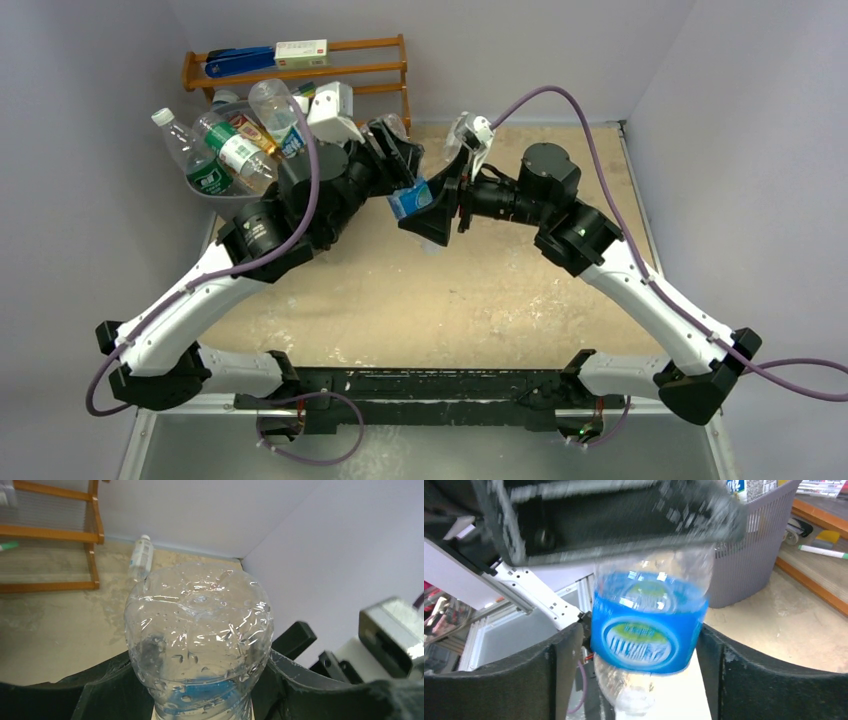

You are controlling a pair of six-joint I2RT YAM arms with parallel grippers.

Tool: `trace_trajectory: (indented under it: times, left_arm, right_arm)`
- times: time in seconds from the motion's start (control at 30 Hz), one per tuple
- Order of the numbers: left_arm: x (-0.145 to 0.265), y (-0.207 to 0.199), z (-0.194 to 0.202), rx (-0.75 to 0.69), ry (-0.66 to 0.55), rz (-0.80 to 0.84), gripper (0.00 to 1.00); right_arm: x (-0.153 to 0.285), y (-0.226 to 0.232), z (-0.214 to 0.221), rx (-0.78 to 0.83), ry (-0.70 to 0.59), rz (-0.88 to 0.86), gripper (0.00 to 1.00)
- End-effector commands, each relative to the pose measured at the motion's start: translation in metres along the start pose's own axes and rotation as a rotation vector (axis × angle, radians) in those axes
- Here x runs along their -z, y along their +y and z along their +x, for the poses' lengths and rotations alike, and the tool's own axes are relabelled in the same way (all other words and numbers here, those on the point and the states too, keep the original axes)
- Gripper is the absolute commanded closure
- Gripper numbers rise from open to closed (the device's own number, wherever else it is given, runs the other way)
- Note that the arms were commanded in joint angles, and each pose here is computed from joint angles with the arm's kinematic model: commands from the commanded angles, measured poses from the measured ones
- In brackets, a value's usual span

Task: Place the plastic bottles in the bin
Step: Place the plastic bottle in the trash bin.

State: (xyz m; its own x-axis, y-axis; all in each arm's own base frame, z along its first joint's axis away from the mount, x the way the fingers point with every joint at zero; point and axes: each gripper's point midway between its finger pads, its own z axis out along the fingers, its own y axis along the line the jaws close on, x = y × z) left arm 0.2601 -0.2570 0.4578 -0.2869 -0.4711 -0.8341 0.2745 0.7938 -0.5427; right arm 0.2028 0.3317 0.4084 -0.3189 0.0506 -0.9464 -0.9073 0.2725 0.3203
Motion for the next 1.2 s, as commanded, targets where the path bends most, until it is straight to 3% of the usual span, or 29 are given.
trace_trajectory:
  times: [0.0,0.07,0.37,0.57,0.8,1.03,1.17]
  left_arm:
    - [-0.002,0.003,-0.04,-0.047,-0.057,-0.047,0.43]
    - [-0.008,0.004,-0.046,-0.064,-0.048,-0.053,0.43]
    - [-0.039,0.035,-0.078,-0.09,-0.035,-0.103,0.43]
    - [-0.04,0.097,-0.162,-0.048,-0.184,-0.202,0.43]
    - [-0.041,0.158,-0.259,0.089,-0.36,-0.161,0.45]
    - [-0.024,0.212,-0.323,0.194,-0.524,-0.095,0.46]
    - [-0.016,0.225,-0.35,0.161,-0.596,-0.097,0.45]
  right_arm:
    - [0.011,0.008,-0.015,0.031,-0.044,0.005,0.08]
    - [0.014,0.01,-0.017,0.03,-0.046,0.01,0.0]
    - [0.04,0.016,-0.029,0.024,-0.076,0.076,0.0]
    - [0.05,0.014,-0.015,-0.008,-0.052,0.109,0.0]
    - [0.055,0.011,0.002,-0.039,-0.011,0.133,0.0]
    - [0.059,0.006,0.027,-0.072,0.031,0.148,0.0]
    - [0.057,0.002,0.044,-0.091,0.064,0.141,0.0]
